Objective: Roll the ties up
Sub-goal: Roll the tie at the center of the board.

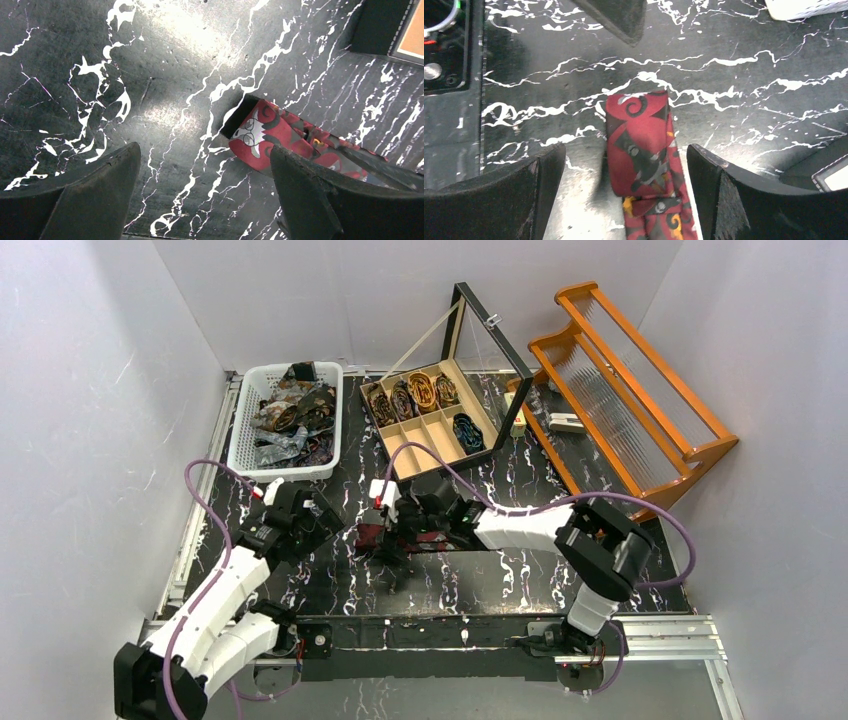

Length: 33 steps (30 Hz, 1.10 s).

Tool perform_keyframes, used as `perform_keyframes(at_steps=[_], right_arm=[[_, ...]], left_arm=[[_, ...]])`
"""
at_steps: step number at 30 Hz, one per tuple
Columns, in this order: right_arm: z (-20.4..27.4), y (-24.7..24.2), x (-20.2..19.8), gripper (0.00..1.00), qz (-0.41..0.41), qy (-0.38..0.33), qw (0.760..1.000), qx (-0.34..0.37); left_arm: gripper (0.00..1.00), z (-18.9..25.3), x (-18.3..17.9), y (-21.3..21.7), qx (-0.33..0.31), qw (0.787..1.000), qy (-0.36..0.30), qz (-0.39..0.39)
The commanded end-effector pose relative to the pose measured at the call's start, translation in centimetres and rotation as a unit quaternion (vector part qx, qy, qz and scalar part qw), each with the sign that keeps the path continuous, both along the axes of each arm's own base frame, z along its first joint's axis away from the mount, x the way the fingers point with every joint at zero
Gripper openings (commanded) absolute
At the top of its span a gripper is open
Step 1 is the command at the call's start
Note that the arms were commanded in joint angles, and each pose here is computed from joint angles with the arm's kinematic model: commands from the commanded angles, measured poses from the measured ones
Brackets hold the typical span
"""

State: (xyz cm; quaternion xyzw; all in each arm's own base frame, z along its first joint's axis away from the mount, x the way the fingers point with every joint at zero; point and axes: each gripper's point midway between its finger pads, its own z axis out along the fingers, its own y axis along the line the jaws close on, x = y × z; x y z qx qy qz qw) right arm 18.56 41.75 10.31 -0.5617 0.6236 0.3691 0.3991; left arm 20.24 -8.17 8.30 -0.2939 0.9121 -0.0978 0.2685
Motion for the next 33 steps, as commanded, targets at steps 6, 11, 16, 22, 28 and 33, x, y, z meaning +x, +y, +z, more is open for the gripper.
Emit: perform_keyframes(at_steps=[6, 11, 16, 22, 28, 33], right_arm=[[0.1, 2.7, 1.4, 0.99, 0.023, -0.039, 0.999, -0.008], [-1.3, 3.1, 1.5, 0.99, 0.026, -0.035, 0.999, -0.023], [-3.0, 3.7, 2.2, 0.99, 0.026, -0.038, 0.998, -0.042], [-6.1, 3.6, 2.0, 0.99, 0.053, -0.033, 0.995, -0.083], [-8.9, 2.6, 1.2, 0.81, 0.066, -0.015, 0.991, -0.116], [-10.0, 1.4, -0.8, 0.65, 0.095, 0.008, 0.986, -0.139]], left_arm=[[0.98, -0.1, -1.4, 0.3, -0.014, 1.000, 0.005, 0.007], [0.98, -0.1, -1.6, 0.2, -0.019, 1.000, 0.001, 0.005], [0.98, -0.1, -1.8, 0.2, -0.021, 1.000, 0.000, 0.003], [0.98, -0.1, -1.9, 0.3, -0.022, 1.000, -0.003, 0.004], [0.98, -0.3, -2.2, 0.3, -0.027, 1.000, -0.002, 0.008], [0.98, -0.6, -2.5, 0.1, -0.037, 0.999, -0.003, 0.010]])
